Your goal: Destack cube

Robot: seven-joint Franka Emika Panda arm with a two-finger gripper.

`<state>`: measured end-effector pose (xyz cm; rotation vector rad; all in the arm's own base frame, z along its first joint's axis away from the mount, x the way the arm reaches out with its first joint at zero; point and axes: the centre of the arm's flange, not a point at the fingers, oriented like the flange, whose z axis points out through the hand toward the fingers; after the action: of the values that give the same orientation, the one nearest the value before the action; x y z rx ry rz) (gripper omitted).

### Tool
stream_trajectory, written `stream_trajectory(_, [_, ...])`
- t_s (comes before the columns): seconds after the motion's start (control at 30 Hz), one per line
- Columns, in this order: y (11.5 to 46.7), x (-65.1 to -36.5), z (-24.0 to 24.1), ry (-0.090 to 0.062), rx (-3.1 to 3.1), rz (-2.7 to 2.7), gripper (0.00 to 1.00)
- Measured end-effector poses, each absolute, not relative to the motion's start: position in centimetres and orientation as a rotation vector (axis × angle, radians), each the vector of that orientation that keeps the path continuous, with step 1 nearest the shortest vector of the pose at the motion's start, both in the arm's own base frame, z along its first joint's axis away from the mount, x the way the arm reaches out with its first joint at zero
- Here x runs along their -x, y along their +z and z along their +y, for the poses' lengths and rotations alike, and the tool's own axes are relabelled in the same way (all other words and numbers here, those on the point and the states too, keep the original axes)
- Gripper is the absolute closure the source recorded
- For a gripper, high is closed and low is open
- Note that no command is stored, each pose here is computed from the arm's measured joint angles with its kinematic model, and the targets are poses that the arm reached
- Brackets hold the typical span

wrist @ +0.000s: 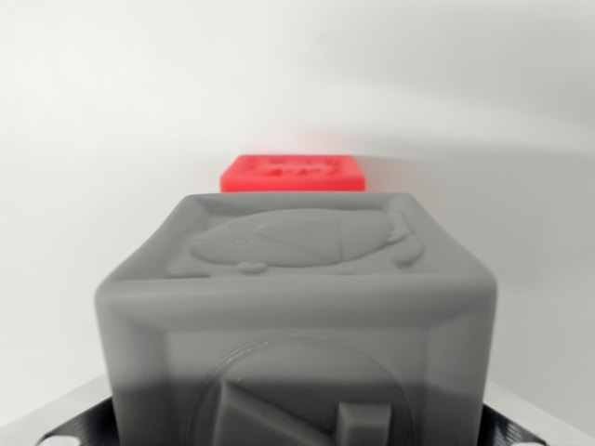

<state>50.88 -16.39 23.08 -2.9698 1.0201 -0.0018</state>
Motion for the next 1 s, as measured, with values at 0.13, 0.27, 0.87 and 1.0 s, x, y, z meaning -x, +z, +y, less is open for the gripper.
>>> stream_trajectory(0.13, [24.2, -50.9, -16.4, -0.003, 2.969, 1.020, 1.00])
stream_trajectory(0.27, [25.3, -50.8, -16.4, -0.002, 2.969, 1.020, 1.00])
stream_trajectory(0.87, [27.8, -50.7, -15.0, 0.007, 2.963, 1.032, 1.00])
stream_trajectory(1.0, [27.6, -50.6, -14.3, 0.009, 2.962, 1.037, 1.00])
